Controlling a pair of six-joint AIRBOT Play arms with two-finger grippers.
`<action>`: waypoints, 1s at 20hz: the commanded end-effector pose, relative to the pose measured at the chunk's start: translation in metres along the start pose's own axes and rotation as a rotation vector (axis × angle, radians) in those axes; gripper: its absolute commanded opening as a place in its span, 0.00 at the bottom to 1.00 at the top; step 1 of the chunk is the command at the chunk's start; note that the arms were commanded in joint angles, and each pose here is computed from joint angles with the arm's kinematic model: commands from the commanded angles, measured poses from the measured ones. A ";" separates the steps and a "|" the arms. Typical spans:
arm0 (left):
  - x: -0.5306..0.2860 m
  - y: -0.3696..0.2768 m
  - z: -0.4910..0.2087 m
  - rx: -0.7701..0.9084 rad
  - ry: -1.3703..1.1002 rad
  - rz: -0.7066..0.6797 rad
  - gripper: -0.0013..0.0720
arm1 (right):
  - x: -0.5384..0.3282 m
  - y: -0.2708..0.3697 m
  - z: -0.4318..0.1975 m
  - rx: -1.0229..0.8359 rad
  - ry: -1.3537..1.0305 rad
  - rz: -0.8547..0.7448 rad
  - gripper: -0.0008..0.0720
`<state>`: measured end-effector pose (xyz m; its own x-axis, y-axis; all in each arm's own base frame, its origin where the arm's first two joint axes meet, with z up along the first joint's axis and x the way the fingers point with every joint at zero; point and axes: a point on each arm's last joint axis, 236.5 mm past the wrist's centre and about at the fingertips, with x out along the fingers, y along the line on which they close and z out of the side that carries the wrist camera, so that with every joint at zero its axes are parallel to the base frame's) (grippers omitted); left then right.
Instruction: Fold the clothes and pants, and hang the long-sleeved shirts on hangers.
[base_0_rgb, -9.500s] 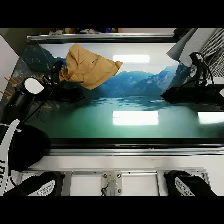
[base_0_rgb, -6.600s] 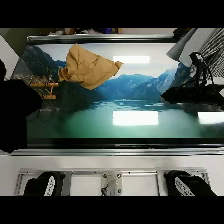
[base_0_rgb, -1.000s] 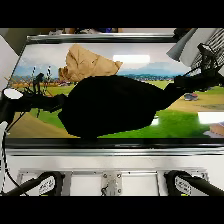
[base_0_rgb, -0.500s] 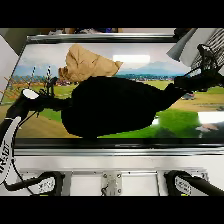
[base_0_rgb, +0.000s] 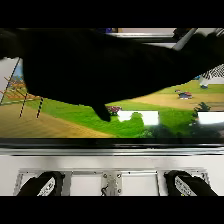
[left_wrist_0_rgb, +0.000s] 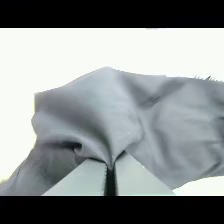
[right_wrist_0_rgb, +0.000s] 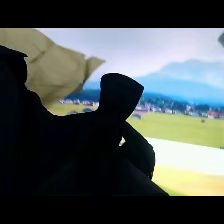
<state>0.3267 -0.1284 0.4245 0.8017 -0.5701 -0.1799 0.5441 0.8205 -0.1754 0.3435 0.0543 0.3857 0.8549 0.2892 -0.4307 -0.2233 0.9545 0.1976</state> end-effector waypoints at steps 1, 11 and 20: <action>-0.099 -0.085 0.072 0.167 -0.263 -0.037 0.04 | -0.083 0.039 0.029 -0.032 -0.191 0.029 0.04; 0.004 0.021 -0.024 -0.069 0.184 0.104 0.04 | -0.044 -0.032 -0.045 0.137 0.174 -0.211 0.04; 0.211 0.091 -0.318 -0.318 0.975 0.038 0.04 | 0.206 -0.151 -0.168 0.287 0.627 -0.226 0.91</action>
<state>0.4467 -0.1744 0.1594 0.3437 -0.5006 -0.7946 0.3846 0.8469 -0.3672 0.4268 -0.0051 0.1804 0.4530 0.1376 -0.8808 0.0898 0.9760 0.1986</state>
